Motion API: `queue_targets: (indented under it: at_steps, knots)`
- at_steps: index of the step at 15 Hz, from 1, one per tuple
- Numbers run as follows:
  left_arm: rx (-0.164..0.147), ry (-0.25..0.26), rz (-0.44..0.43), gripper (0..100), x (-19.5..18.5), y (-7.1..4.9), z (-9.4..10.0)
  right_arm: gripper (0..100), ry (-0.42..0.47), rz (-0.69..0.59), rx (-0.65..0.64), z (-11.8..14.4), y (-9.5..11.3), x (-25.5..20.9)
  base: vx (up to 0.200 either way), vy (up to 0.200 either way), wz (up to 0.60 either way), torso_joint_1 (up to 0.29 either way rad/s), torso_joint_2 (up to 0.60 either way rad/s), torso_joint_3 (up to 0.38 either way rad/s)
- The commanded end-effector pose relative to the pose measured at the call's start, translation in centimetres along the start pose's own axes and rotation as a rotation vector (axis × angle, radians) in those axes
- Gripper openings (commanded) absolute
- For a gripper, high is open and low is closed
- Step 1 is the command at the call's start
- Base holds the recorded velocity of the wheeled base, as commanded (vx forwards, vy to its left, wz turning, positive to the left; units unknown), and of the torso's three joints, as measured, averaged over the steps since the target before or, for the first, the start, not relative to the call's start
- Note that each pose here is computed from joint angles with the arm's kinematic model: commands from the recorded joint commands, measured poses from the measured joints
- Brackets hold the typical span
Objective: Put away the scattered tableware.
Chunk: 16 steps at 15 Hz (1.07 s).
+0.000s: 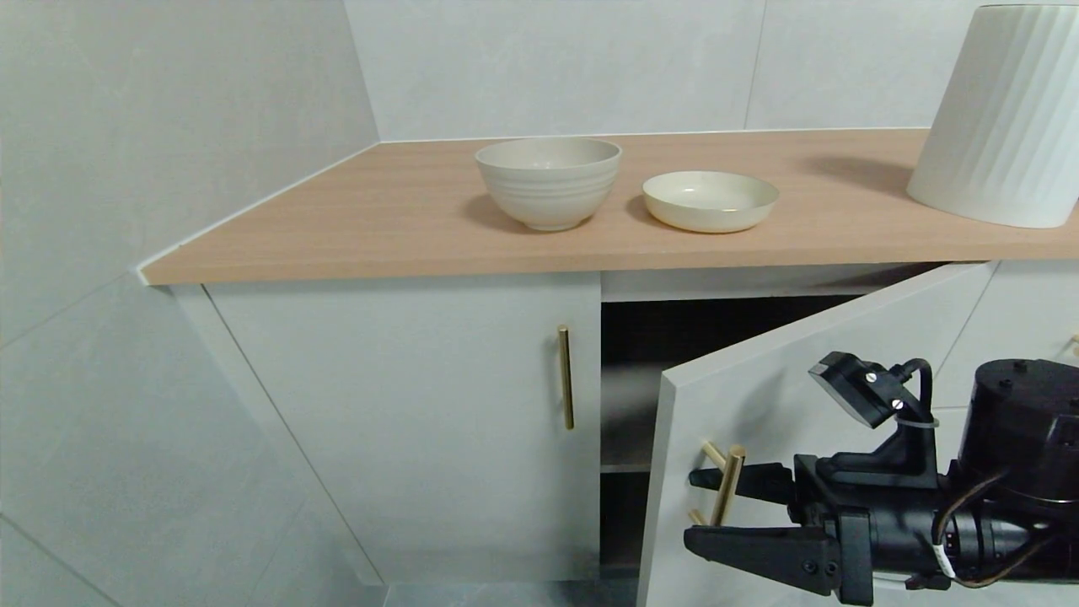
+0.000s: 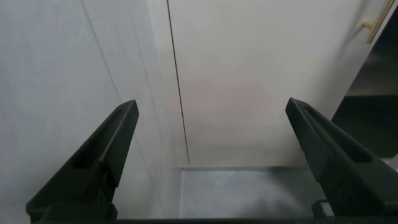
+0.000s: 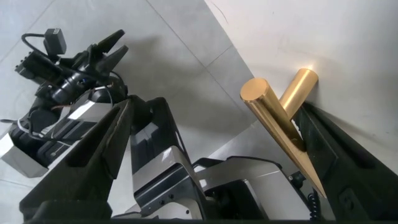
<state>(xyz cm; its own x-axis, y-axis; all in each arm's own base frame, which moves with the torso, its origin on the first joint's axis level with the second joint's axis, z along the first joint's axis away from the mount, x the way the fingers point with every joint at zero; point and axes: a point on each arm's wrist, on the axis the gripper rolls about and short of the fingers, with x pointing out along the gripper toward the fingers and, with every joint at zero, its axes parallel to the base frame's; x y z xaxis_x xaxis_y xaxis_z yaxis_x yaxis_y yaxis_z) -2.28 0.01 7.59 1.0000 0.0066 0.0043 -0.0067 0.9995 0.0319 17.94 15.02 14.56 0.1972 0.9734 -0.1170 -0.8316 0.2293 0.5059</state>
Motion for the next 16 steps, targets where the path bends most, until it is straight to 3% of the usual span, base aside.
queue_targets:
  at_steps: [1,3,5,6,8,11,14,15,16]
  knots:
    - [0.010,-0.007,-0.023,100,0.0,-0.1,0.1,100,0.001,0.004,0.000,-0.1,0.1,-0.1,0.000,0.000,0.00,0.000,0.00,0.000]
    - [0.016,-0.051,-0.071,100,-0.1,-0.1,0.8,100,-0.001,0.005,-0.002,0.0,0.2,-0.2,0.000,0.000,0.00,0.000,0.00,0.000]
    - [0.019,-0.075,-0.157,100,-0.9,-0.3,2.7,100,0.000,0.004,-0.001,0.0,0.1,-0.1,0.000,0.000,0.00,0.000,0.00,0.000]
    - [0.020,-0.051,-0.201,100,-1.1,-0.3,3.9,100,0.000,0.004,-0.001,0.0,0.1,-0.1,0.000,0.000,0.00,0.000,0.00,0.000]
    - [0.013,0.013,-0.311,100,-0.5,-0.4,8.9,100,-0.006,0.005,-0.006,0.1,0.3,-0.2,0.000,0.000,0.00,0.000,0.00,0.000]
    - [-0.008,0.095,-0.455,100,3.4,-0.5,14.8,100,-0.008,0.006,-0.008,0.2,0.3,-0.2,0.000,0.000,0.00,0.000,0.00,0.000]
    - [-0.049,0.214,-0.681,100,8.9,-1.2,17.6,100,-0.004,0.004,-0.003,0.1,0.2,-0.1,0.000,0.000,0.00,0.000,0.00,0.000]
    - [-0.053,0.228,-0.698,100,9.4,-1.4,17.7,100,-0.005,0.005,-0.004,0.1,0.2,-0.1,0.000,0.000,0.00,0.000,0.00,0.000]
    - [-0.070,0.313,-0.761,100,12.1,-2.3,17.6,100,-0.009,0.007,-0.008,0.2,0.3,-0.2,0.000,0.000,0.00,0.000,0.00,0.000]
